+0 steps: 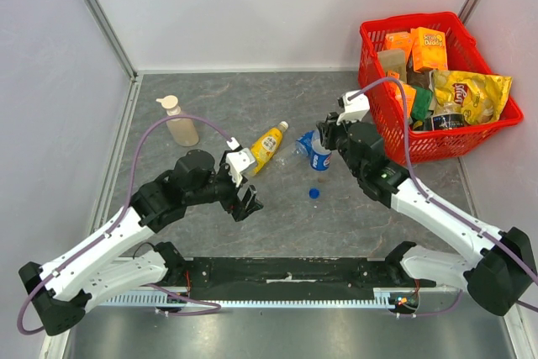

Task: Unscrew the bottle caps

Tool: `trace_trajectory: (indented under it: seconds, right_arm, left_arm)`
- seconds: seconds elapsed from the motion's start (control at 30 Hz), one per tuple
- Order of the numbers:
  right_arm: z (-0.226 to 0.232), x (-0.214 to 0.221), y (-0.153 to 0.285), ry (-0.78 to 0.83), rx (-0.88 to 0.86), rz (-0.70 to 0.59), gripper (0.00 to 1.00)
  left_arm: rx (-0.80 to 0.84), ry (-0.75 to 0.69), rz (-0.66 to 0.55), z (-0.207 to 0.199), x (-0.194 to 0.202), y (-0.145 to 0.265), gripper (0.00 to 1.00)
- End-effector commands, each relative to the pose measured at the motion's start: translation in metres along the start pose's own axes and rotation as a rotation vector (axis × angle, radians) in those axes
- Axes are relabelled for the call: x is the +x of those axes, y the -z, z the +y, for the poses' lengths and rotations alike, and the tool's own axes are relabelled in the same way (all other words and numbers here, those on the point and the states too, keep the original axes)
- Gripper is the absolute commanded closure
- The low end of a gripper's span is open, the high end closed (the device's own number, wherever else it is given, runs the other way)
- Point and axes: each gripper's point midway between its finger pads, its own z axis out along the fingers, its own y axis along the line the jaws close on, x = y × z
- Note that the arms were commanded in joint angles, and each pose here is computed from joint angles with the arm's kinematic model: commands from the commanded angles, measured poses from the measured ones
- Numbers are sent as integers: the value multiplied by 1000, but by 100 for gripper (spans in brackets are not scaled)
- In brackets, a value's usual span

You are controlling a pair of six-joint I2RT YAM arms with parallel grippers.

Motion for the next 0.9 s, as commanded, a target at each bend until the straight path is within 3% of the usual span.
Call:
trace_trajectory:
  seconds: [0.0, 0.3, 0.57, 0.87]
  right_arm:
    - [-20, -4, 4, -67, 81, -63, 100]
    - [-32, 12, 13, -84, 108, -85, 100]
    - [-22, 25, 13, -64, 42, -44, 67]
    - [-13, 11, 23, -92, -17, -88, 29]
  left_arm:
    - [25, -28, -6, -3, -2, 0, 11]
    - [33, -18, -6, -5, -2, 0, 11]
    - [25, -21, -6, -4, -2, 0, 11]
    - [17, -13, -9, -3, -2, 0, 11]
